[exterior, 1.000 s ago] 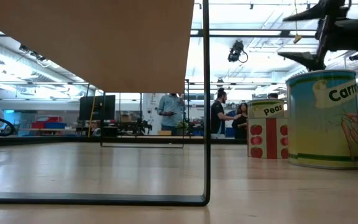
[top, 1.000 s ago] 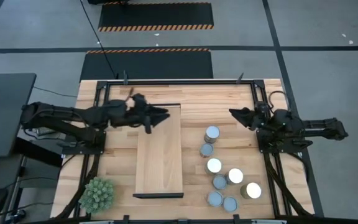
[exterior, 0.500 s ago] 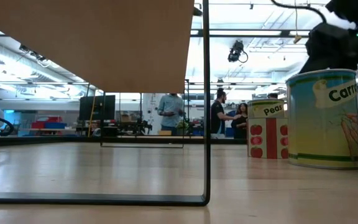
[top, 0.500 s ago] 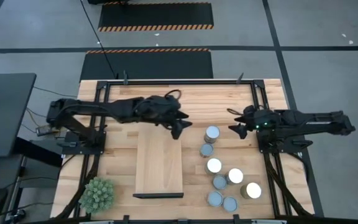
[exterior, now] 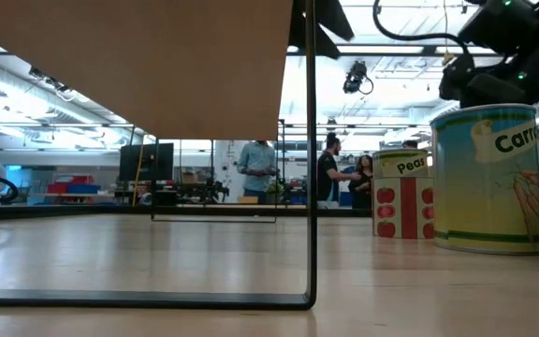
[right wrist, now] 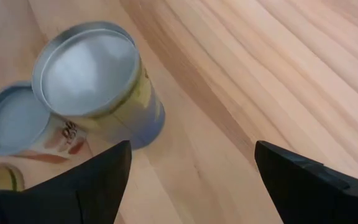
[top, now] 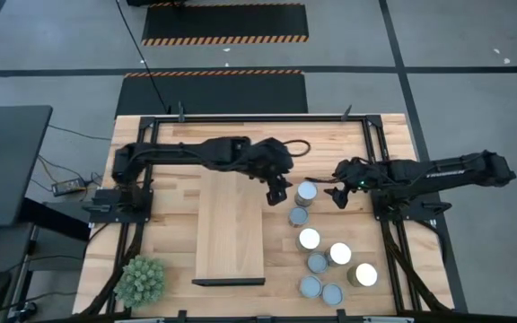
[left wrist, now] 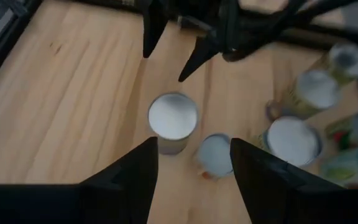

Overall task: Pick and place cans onto a shelf
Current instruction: Put the canned peas on the shelf

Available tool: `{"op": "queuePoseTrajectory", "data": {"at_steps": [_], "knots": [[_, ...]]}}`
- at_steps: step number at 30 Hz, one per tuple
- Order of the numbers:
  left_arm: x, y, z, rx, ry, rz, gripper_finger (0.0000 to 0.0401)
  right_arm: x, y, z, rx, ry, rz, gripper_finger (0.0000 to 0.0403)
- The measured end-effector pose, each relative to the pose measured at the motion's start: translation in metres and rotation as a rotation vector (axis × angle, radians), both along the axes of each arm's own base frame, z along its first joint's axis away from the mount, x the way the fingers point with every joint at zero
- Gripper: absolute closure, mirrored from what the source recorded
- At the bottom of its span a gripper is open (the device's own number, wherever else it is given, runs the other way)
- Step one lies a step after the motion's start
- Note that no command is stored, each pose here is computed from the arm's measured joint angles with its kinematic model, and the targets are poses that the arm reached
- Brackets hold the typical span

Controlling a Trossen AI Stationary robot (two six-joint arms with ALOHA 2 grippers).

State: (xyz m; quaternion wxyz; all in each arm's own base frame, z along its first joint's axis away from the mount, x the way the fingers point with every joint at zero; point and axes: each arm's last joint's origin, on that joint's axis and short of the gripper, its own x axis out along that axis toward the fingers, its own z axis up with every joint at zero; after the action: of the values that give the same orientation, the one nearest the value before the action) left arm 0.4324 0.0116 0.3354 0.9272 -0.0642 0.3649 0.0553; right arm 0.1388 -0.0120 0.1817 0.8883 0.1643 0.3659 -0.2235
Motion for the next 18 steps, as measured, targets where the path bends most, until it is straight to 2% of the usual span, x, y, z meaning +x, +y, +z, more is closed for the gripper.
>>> {"op": "queuePoseTrajectory", "data": {"at_steps": [3,10,13,18], "knots": [[0.008,0.001,-0.004,0.029,0.052,-0.019,0.0172,0.006,0.000,-0.003,0.016,-0.001,-0.021,0.0054],[0.009,0.008,-0.011,0.084,0.131,-0.065,0.0096,0.014,-0.001,-0.014,0.004,0.067,-0.063,0.0054],[0.008,0.010,-0.011,0.136,0.138,-0.070,0.0087,0.020,-0.002,-0.020,-0.014,0.093,-0.078,0.0054],[0.012,0.009,-0.016,0.176,0.151,-0.110,0.0085,0.039,-0.003,-0.028,-0.007,0.042,-0.074,0.0054]]}}
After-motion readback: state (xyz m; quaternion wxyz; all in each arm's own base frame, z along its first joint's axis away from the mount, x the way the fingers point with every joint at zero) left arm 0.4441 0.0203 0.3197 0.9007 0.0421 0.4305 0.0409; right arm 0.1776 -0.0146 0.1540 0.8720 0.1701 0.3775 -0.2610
